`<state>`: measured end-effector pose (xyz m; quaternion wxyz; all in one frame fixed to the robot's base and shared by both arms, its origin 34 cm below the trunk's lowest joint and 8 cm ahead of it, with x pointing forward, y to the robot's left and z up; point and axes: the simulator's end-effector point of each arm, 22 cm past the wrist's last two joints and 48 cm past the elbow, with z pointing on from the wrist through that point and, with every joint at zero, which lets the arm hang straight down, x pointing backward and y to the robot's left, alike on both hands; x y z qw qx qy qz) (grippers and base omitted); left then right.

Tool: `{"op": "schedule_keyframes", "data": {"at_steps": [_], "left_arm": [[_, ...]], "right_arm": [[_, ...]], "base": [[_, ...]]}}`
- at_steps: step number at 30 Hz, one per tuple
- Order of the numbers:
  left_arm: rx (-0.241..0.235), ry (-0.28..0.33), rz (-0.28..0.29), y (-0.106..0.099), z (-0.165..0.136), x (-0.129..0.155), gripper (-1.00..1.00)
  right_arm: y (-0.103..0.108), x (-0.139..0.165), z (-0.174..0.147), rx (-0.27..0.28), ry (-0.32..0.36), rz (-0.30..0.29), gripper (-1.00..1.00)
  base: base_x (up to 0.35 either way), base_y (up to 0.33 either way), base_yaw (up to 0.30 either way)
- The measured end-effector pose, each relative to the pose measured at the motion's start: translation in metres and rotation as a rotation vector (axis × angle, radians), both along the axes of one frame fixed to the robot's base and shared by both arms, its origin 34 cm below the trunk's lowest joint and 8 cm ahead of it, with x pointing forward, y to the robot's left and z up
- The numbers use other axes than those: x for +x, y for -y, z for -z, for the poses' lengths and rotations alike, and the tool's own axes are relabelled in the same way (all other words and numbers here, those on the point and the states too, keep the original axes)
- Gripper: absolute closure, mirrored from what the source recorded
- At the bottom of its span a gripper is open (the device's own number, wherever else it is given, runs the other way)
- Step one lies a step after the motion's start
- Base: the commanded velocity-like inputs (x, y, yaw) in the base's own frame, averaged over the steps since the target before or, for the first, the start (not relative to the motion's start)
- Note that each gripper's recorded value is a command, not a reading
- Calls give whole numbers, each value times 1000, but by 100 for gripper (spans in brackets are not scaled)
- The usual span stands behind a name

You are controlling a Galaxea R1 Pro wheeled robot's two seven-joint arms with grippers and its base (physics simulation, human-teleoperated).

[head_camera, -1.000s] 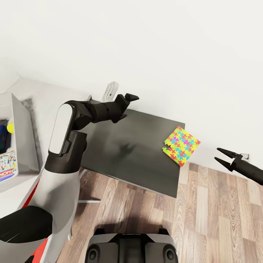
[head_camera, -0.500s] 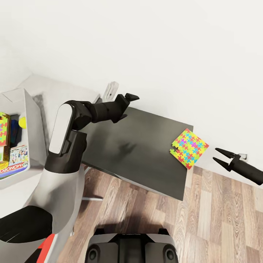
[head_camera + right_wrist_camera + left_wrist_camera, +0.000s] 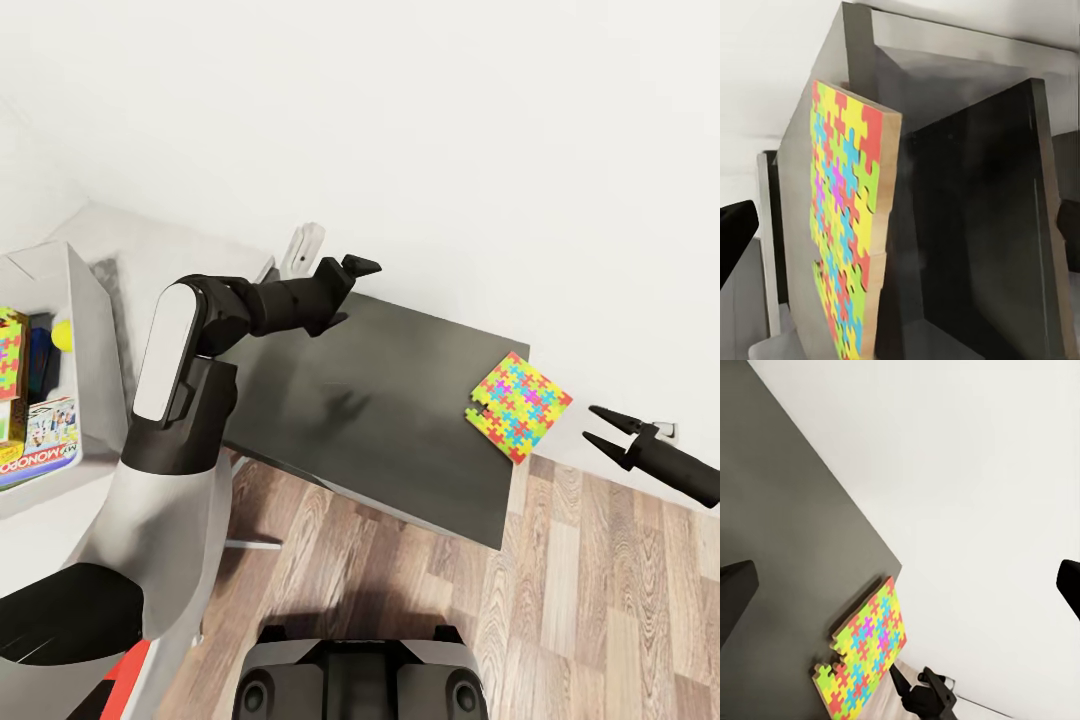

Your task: Put all the toys in the child's room - the three board games (two on the bed and one on the table), the two jigsaw puzzles on the table, and the tennis ball on the table - inside the toy box on the table in the child's room.

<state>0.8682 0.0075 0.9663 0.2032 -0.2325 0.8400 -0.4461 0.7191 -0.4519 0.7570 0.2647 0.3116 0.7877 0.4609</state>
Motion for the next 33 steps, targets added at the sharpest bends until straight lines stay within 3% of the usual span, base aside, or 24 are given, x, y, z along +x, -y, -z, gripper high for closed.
{"op": "schedule_keyframes", "data": {"at_steps": [10, 33], "left_arm": [[0, -1, -1, 0, 0, 0, -100], [-1, 4, -1, 0, -2, 0, -100]], "right_arm": [[13, -9, 28, -34, -108, 59, -100], [18, -7, 37, -49, -141, 81, -100]], "base": [[0, 0, 1], [0, 0, 0]]}}
